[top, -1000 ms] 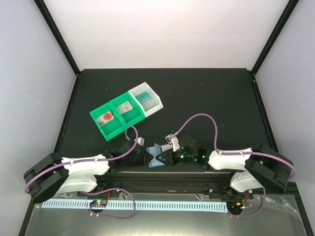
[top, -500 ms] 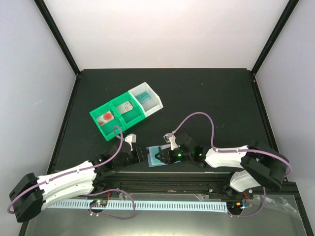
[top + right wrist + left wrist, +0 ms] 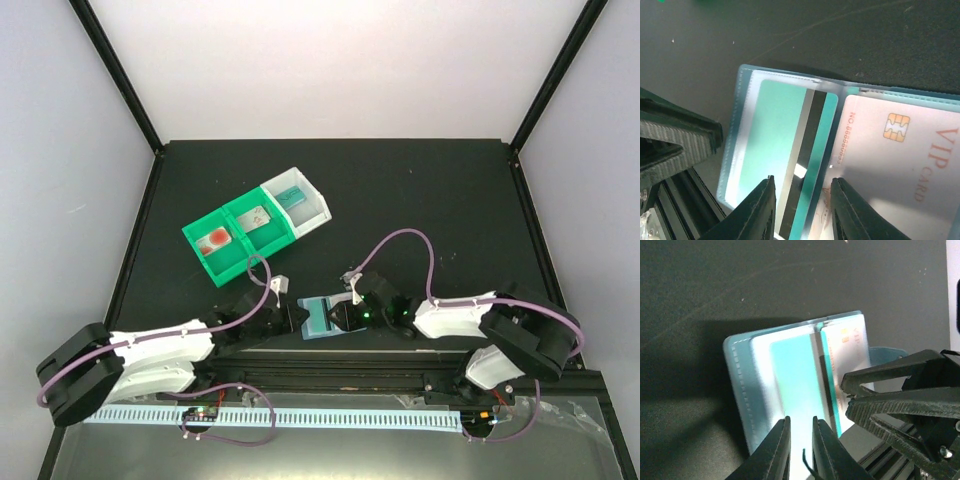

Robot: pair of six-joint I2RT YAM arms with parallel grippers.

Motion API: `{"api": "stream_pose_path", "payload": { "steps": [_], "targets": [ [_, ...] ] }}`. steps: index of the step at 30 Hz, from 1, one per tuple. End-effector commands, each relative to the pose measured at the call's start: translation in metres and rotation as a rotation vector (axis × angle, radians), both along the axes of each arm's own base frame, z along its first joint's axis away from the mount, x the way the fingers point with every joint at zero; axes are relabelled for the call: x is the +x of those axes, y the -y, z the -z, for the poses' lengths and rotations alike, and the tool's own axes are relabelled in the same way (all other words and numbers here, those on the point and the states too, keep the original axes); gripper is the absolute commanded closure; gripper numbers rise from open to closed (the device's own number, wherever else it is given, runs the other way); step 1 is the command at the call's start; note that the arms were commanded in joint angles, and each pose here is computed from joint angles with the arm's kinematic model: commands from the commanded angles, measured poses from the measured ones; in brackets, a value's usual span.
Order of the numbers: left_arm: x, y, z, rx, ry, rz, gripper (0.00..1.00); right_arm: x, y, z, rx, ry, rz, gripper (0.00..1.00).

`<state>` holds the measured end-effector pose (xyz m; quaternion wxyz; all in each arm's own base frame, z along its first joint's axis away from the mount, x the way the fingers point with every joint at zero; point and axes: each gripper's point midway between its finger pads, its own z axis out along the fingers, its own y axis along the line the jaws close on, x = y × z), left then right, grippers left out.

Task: Take the credit cards out of the card holder

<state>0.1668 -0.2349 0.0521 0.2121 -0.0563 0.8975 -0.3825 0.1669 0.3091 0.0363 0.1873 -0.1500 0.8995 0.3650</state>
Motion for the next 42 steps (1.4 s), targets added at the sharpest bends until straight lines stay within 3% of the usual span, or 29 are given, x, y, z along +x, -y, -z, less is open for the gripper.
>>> {"api": "stream_pose_path", "payload": {
  "steps": [1,12,22,42],
  "targets": [
    [0.000,0.009,0.003,-0.030,0.012,0.032,0.87,0.007,-0.001,0.005,0.000,0.004,0.017,0.67],
    [-0.012,-0.001,0.051,0.109,-0.137,0.023,0.97,0.003,0.001,0.014,0.014,-0.024,0.018,0.70],
    [-0.014,-0.016,0.070,0.192,-0.175,-0.018,0.97,0.008,0.009,0.008,0.048,-0.005,0.038,0.99],
    [-0.017,-0.019,0.073,0.199,-0.207,-0.038,0.95,0.013,0.025,0.001,0.092,-0.049,0.048,0.97]
  ]
}}
